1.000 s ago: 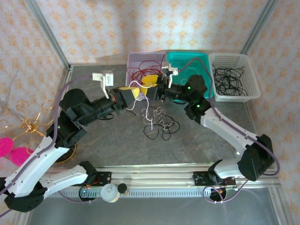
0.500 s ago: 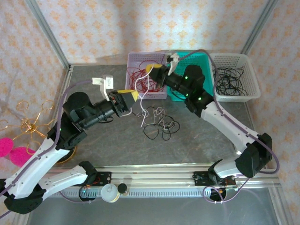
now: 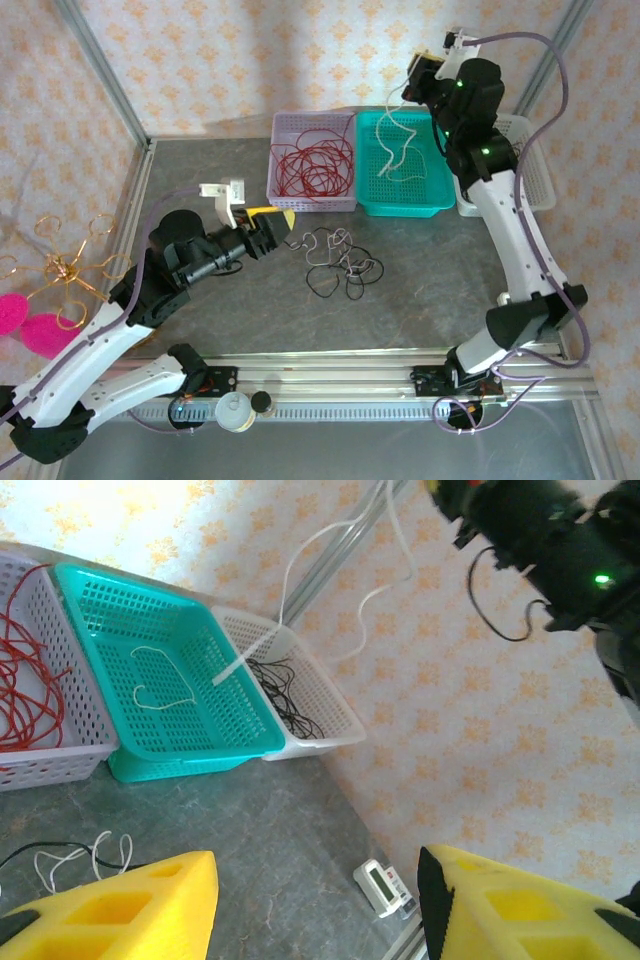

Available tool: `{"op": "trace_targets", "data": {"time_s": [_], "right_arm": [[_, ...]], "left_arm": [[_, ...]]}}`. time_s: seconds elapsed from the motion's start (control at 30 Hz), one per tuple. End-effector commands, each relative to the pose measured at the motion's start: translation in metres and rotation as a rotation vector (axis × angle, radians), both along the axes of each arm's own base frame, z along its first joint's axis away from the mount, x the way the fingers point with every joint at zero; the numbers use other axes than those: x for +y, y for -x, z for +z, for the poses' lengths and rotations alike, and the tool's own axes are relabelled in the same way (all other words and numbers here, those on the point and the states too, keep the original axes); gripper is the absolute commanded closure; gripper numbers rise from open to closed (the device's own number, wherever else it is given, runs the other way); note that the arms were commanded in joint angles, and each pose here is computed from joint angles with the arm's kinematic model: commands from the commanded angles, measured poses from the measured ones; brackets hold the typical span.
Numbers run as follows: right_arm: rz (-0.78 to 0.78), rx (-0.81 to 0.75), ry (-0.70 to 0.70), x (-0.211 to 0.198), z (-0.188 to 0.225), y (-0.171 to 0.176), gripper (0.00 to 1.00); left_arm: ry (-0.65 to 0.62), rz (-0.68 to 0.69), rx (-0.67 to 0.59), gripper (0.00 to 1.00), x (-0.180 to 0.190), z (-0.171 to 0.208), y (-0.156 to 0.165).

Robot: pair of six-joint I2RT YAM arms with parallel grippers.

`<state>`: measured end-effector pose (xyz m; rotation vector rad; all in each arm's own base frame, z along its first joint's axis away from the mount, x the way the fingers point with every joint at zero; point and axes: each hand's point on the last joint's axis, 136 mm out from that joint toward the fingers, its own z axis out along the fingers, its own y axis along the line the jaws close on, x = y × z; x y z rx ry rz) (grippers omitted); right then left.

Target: Untangle the cables

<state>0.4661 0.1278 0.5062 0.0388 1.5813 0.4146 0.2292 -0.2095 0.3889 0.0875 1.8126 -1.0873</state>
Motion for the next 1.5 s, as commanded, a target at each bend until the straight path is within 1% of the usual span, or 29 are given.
{"op": "trace_targets", "data": {"time_s": [0.0,0.07,0.13,0.27,0.33,0.37,0.4,0.43,0.47,0.53,0.57,0.63,0.7,0.77,0.9,1.0,1.07,1.1,1.17,1.27,1.33,1.4,1.43,1.47], "right_arm": [[-0.100,0.141,0.064,-0.022,-0.054,-0.036,1.00],[-0.140,0.192,0.066,-0.031,-0.079,-0.052,1.00],[-0.182,0.269,0.075,-0.042,-0.119,-0.071,1.00],[-0.215,0.420,0.067,-0.056,-0.202,-0.102,1.00],[-0.256,0.469,0.082,-0.065,-0.237,-0.116,1.00],[-0.280,0.484,0.097,-0.069,-0.248,-0.121,1.00],[-0.303,0.506,0.115,-0.074,-0.263,-0.126,0.97],[-0.300,0.528,0.146,-0.074,-0.277,-0.131,0.86],[-0.295,0.557,0.178,-0.074,-0.288,-0.135,0.79],[-0.287,0.616,0.205,-0.072,-0.308,-0.137,0.71],[-0.282,0.632,0.207,-0.072,-0.313,-0.136,0.67],[-0.269,0.636,0.193,-0.070,-0.320,-0.132,0.53],[-0.266,0.629,0.184,-0.070,-0.320,-0.127,0.45],[-0.272,0.620,0.183,-0.071,-0.313,-0.123,0.43],[-0.287,0.594,0.164,-0.074,-0.284,-0.113,0.43],[-0.226,0.565,0.103,-0.064,-0.258,-0.097,0.44],[-0.166,0.546,0.073,-0.050,-0.245,-0.079,0.48],[-0.115,0.543,0.066,-0.038,-0.245,-0.068,0.50],[0.038,0.517,0.067,-0.005,-0.241,-0.040,0.51],[0.221,0.506,0.135,0.044,-0.253,0.015,0.51],[0.357,0.528,0.176,0.072,-0.272,0.053,0.54],[0.472,0.572,0.201,0.088,-0.294,0.088,0.56],[0.563,0.562,0.241,0.096,-0.301,0.107,0.56],[0.668,0.524,0.309,0.103,-0.309,0.130,0.56]], "left_arm": [[0.033,0.011,-0.001,0.46,0.001,0.000,0.000],[0.041,0.017,0.004,0.46,0.003,-0.002,0.000],[0.053,0.024,0.004,0.46,0.004,-0.006,0.001],[0.069,0.037,0.014,0.46,0.006,-0.018,-0.001],[0.071,0.033,0.027,0.46,0.004,-0.022,-0.002],[0.071,0.030,0.033,0.46,0.003,-0.024,-0.002],[0.070,0.023,0.039,0.46,0.002,-0.025,-0.001],[0.066,0.022,0.045,0.46,0.001,-0.028,-0.001],[0.062,0.023,0.050,0.46,0.001,-0.030,-0.002],[0.058,0.026,0.057,0.46,0.002,-0.032,-0.001],[0.060,0.031,0.061,0.46,0.003,-0.033,-0.001],[0.065,0.056,0.076,0.46,0.007,-0.039,-0.002],[0.069,0.091,0.096,0.46,0.013,-0.045,-0.004],[0.075,0.105,0.109,0.46,0.014,-0.049,-0.006],[0.087,0.098,0.112,0.46,0.010,-0.053,-0.008],[0.080,0.099,0.120,0.46,0.008,-0.058,-0.011],[0.070,0.107,0.134,0.46,0.008,-0.066,-0.013],[0.056,0.122,0.148,0.46,0.009,-0.074,-0.015],[0.024,0.154,0.182,0.46,0.013,-0.091,-0.019],[-0.008,0.205,0.237,0.47,0.019,-0.118,-0.023],[-0.019,0.222,0.261,0.47,0.021,-0.132,-0.024],[-0.026,0.229,0.279,0.47,0.023,-0.144,-0.023],[-0.028,0.233,0.285,0.47,0.024,-0.148,-0.022],[-0.031,0.233,0.291,0.47,0.024,-0.153,-0.022]]}}
